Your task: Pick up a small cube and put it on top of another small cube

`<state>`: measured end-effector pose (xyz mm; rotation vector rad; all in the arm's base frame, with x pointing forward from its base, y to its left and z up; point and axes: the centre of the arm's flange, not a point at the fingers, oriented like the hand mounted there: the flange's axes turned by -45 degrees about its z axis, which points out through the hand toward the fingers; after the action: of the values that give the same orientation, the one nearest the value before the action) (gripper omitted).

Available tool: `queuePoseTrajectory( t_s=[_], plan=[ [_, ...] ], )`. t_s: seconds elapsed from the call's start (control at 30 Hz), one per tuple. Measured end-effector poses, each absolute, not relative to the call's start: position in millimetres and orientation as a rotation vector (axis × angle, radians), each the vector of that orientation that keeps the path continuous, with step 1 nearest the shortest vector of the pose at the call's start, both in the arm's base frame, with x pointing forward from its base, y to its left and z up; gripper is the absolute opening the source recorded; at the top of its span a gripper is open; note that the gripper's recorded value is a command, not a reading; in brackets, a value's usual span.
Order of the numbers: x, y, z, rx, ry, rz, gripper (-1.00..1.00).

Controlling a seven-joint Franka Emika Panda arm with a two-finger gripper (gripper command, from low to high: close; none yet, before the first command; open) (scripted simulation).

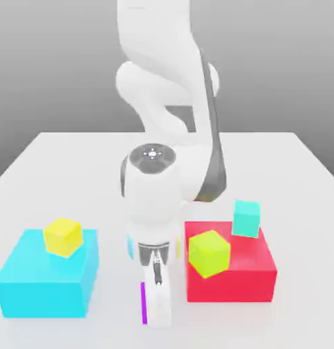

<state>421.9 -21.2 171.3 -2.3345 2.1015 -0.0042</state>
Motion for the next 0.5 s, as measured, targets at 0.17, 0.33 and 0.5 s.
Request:
queuePoseTrajectory(
  t_s=[0.17, 0.33, 0.5],
  plan=[
    [430, 15, 226, -2.516, 1.91, -0.001, -1.0],
    [422, 53, 287, -2.709, 1.647, -0.01, -1.0],
    [389, 80, 330, -2.8, 1.467, -0.005, -1.0]
  ],
)
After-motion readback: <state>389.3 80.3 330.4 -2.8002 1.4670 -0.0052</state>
